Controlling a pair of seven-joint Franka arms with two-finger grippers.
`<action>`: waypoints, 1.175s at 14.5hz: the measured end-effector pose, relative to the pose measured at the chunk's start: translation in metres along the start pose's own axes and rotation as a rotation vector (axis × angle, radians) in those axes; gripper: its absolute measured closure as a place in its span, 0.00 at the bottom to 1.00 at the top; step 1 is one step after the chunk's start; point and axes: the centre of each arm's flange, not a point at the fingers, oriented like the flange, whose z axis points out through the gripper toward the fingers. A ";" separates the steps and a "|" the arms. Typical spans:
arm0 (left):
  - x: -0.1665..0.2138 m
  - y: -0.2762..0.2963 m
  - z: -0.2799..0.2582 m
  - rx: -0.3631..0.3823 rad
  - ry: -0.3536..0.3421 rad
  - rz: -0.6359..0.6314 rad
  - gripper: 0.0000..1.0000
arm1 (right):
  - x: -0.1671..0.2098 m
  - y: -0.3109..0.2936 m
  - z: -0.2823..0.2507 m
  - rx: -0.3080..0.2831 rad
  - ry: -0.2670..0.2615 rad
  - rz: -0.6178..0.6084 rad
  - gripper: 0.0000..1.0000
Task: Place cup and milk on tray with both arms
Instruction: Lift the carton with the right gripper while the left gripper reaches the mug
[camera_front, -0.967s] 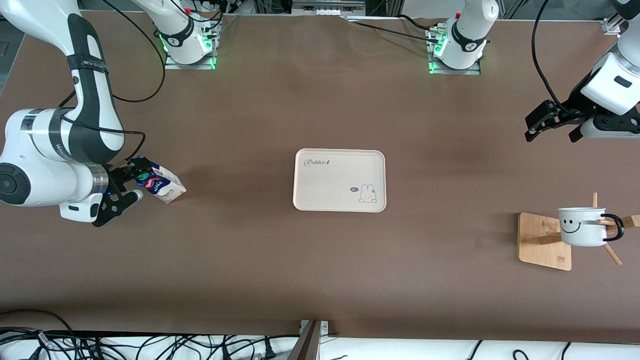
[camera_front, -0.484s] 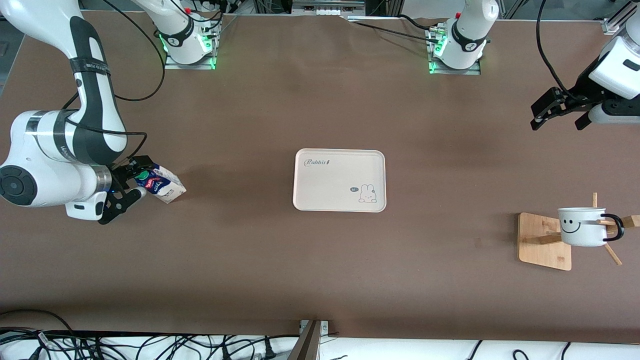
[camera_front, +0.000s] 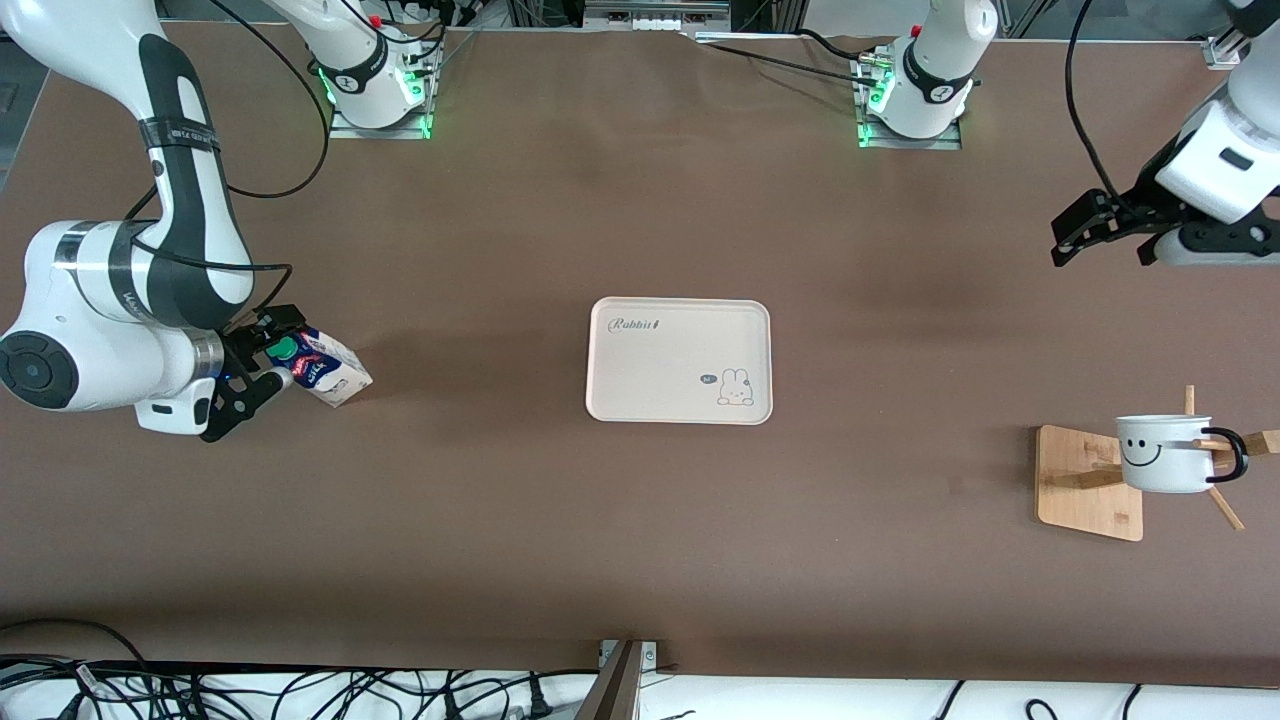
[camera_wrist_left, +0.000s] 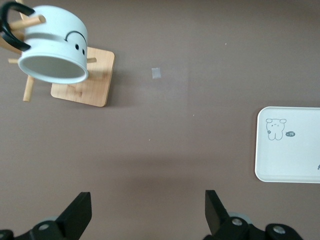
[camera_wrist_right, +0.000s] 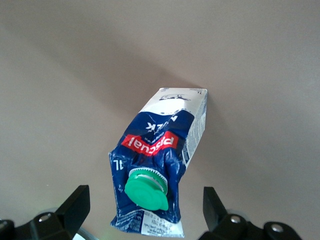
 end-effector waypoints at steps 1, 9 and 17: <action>0.005 -0.006 0.018 0.000 -0.022 -0.011 0.00 | 0.000 0.000 0.001 0.001 -0.001 0.000 0.00; 0.053 -0.039 0.075 -0.019 0.290 -0.063 0.00 | -0.005 0.008 0.017 0.005 -0.003 -0.025 0.00; 0.030 -0.069 0.143 -0.010 0.486 -0.112 0.00 | 0.001 0.010 0.032 -0.021 0.023 -0.030 0.00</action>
